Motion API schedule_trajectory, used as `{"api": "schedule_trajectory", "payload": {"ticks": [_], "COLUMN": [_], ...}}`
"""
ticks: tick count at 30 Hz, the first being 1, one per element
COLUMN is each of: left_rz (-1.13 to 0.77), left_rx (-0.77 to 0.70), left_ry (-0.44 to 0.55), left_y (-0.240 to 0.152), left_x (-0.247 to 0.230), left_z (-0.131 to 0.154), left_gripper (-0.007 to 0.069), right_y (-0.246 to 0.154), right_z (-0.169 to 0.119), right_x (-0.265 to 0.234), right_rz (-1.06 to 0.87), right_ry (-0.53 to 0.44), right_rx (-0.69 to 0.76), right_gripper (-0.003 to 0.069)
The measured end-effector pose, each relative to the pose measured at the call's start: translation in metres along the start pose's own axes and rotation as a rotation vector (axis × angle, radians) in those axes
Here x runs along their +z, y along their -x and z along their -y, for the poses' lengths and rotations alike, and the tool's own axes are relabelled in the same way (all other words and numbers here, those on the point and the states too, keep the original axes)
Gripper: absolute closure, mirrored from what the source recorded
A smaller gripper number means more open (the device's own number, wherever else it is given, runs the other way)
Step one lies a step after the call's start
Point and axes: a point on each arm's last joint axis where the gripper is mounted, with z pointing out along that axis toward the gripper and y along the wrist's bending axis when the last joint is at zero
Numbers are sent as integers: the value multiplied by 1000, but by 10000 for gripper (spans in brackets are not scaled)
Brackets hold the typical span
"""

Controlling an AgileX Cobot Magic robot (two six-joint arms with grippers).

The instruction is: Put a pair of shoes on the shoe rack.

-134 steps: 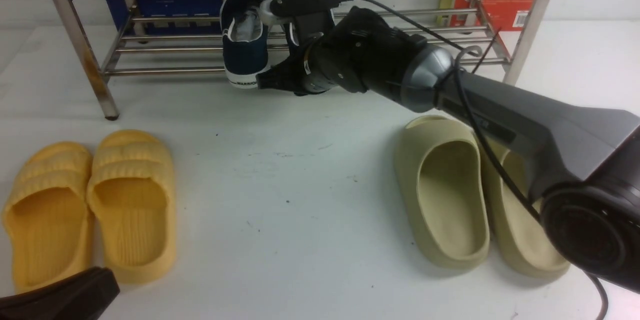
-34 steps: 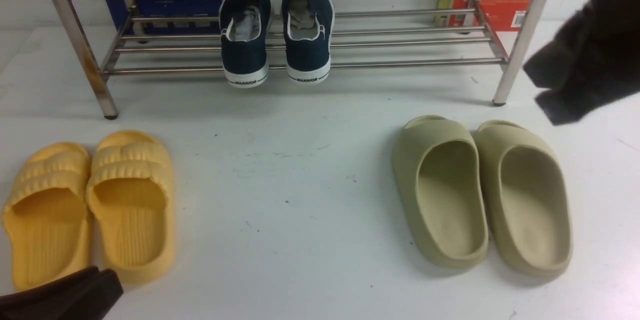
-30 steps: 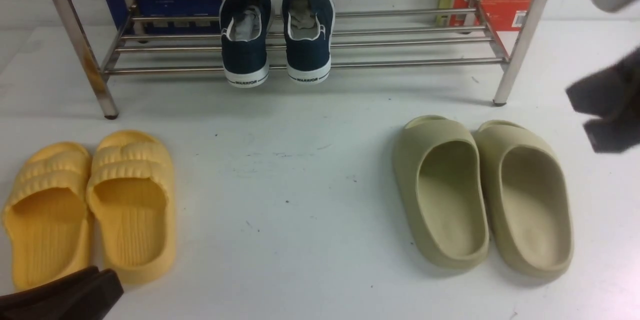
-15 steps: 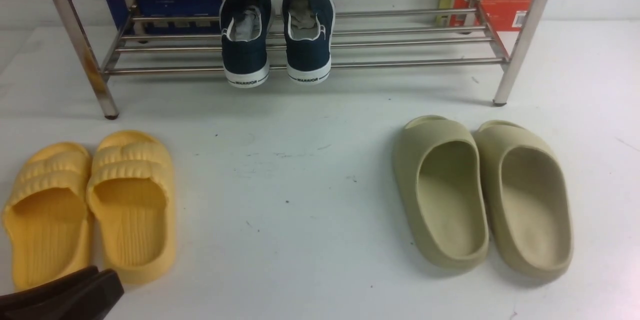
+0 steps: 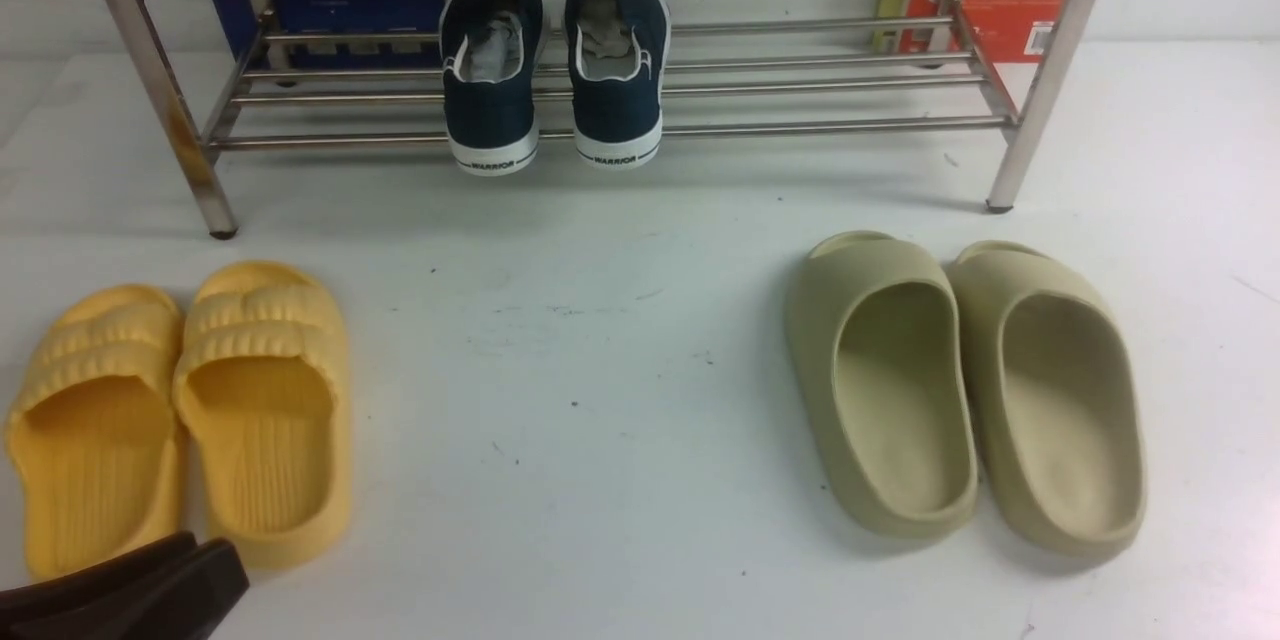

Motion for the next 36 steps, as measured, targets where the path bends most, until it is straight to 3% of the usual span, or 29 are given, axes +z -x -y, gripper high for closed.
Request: {"api": "schedule_trajectory", "payload": {"ticks": [24, 29, 34, 36], "left_rz": [3, 20, 97, 178], "left_rx": [11, 83, -2, -29], "left_ry": [4, 59, 171, 261], "left_y": [0, -4, -11, -19], "left_x": [0, 1, -4, -9], "left_z": [0, -7, -17, -24], "left_gripper": [409, 409, 408, 408], "right_y": [0, 0, 0, 0], "right_z": [0, 0, 0, 0], "right_x": [0, 0, 0, 0], "right_rz": [-3, -3, -3, -3], "right_ry": [1, 1, 1, 1], "right_rx": [4, 4, 4, 4], "right_gripper": [647, 644, 644, 644]}}
